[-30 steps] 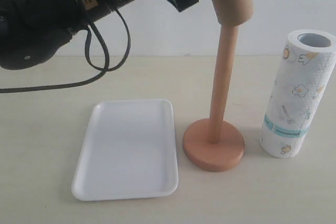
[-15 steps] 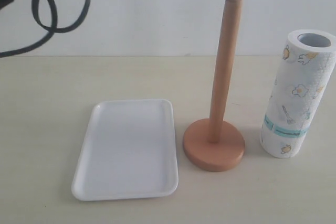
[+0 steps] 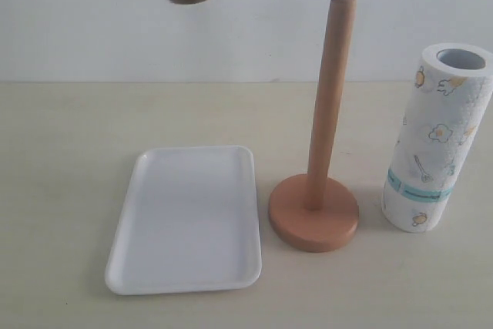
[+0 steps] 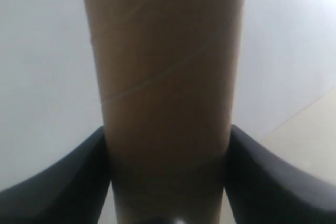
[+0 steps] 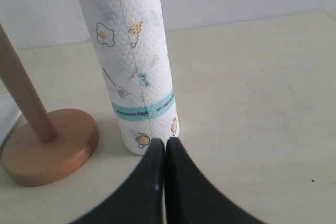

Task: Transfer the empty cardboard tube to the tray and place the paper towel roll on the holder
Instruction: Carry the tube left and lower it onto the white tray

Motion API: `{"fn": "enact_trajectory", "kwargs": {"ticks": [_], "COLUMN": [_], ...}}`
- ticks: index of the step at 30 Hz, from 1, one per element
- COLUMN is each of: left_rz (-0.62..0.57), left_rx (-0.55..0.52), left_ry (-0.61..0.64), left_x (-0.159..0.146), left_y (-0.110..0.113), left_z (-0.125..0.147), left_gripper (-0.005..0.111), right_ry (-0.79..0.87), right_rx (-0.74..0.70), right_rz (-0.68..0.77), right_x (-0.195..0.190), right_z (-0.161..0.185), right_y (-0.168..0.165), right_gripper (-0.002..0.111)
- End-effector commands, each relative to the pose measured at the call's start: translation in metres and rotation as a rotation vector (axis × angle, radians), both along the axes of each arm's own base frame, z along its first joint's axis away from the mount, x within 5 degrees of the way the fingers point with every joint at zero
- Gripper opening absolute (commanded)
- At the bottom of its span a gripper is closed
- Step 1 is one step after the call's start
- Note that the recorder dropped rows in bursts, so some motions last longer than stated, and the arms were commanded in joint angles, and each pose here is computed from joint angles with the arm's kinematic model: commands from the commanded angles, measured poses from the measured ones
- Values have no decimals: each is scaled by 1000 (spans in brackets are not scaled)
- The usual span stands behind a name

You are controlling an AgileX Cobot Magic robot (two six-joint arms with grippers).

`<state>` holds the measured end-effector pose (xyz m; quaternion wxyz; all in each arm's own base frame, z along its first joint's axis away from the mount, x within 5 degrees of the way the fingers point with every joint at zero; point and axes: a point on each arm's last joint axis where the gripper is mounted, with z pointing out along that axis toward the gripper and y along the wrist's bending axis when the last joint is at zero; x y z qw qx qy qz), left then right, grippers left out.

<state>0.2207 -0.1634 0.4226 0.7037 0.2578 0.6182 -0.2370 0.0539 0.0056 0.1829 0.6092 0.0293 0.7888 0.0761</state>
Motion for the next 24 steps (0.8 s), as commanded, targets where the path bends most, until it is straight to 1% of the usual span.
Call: {"fn": "enact_trajectory", "kwargs": {"ticks": [1, 5, 9, 12, 16, 17, 20, 21, 22, 23, 24], "left_rz": [211, 333, 415, 431, 400, 394, 418, 425, 436, 440, 446], "left_rx": [54, 113, 195, 215, 243, 265, 320, 318, 308, 305, 317], "left_ry": [223, 371, 459, 527, 622, 644, 763, 796, 858, 883, 920], "left_x": [4, 7, 12, 15, 23, 25, 41, 45, 52, 55, 60], "left_y": [19, 29, 34, 32, 21, 19, 10, 9, 7, 6, 4], "left_z": [-13, -29, -42, -53, -71, -77, -108, -115, -128, -134, -146], "left_gripper": [4, 4, 4, 4, 4, 4, 4, 4, 4, 4, 4], "right_ry": [-11, -11, -11, -11, -11, -11, -11, -11, -11, -11, -11], "right_rx": [-2, -3, -3, -2, -2, -3, -3, -3, -1, -1, -1], "right_rz": [-2, -2, -2, -2, -2, -2, -2, -2, -3, -3, -3], "right_x": [0, 0, 0, 0, 0, 0, 0, 0, 0, 0, 0], "right_z": [1, 1, 1, 1, 1, 1, 1, 1, 1, 1, 1], "right_y": [0, 0, 0, 0, 0, 0, 0, 0, 0, 0, 0], "right_gripper": [0, 0, 0, 0, 0, 0, 0, 0, 0, 0, 0]}}
